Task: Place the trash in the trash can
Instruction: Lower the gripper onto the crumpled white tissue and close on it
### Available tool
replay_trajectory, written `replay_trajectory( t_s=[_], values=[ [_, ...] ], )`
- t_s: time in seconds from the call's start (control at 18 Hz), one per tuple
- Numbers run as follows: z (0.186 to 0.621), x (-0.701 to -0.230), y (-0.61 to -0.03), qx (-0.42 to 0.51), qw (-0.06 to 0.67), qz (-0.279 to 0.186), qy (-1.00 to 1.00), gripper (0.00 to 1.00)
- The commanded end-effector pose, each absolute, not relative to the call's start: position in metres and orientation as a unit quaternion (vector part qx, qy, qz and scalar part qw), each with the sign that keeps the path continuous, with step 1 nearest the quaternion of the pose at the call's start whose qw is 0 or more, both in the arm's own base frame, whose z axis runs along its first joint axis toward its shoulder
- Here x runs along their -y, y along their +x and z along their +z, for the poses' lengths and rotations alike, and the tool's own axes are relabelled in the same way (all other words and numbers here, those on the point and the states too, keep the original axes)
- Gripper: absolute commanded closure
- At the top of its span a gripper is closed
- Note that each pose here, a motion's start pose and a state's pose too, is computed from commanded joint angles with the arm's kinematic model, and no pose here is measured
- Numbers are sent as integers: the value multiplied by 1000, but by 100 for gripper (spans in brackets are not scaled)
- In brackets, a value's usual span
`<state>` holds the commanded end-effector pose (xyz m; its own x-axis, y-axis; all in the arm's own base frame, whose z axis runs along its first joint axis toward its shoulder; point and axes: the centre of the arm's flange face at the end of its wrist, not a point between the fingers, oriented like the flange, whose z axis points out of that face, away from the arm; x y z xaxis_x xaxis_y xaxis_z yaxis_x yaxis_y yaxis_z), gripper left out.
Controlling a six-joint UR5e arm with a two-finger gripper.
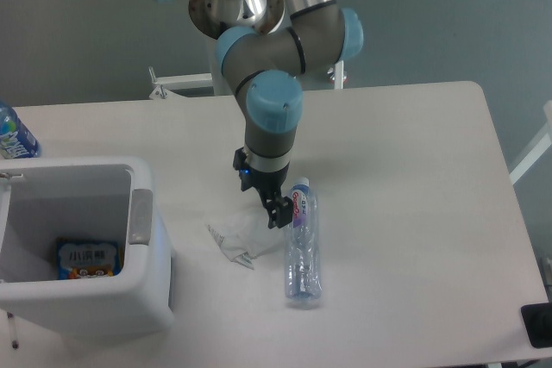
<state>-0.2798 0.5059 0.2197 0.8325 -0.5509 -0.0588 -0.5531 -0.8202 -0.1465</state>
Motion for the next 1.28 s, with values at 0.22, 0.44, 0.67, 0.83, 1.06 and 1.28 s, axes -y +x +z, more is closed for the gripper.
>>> replay_trajectory(
  t_s=[0.22, 0.44, 0.67, 0.83, 1.06, 1.28],
  values=[
    [216, -511, -285, -284, 78, 17, -955, 0],
    [217, -510, -287, -283, 71, 23, -956, 26],
    [217, -511, -287, -275, 71, 23, -958, 62],
    [219, -511, -288, -267, 71, 23, -961, 89],
    [225, -512, -288, -254, 75, 27, -964, 100],
    [234, -515, -291, -240, 82, 32, -967, 100]
  ],
)
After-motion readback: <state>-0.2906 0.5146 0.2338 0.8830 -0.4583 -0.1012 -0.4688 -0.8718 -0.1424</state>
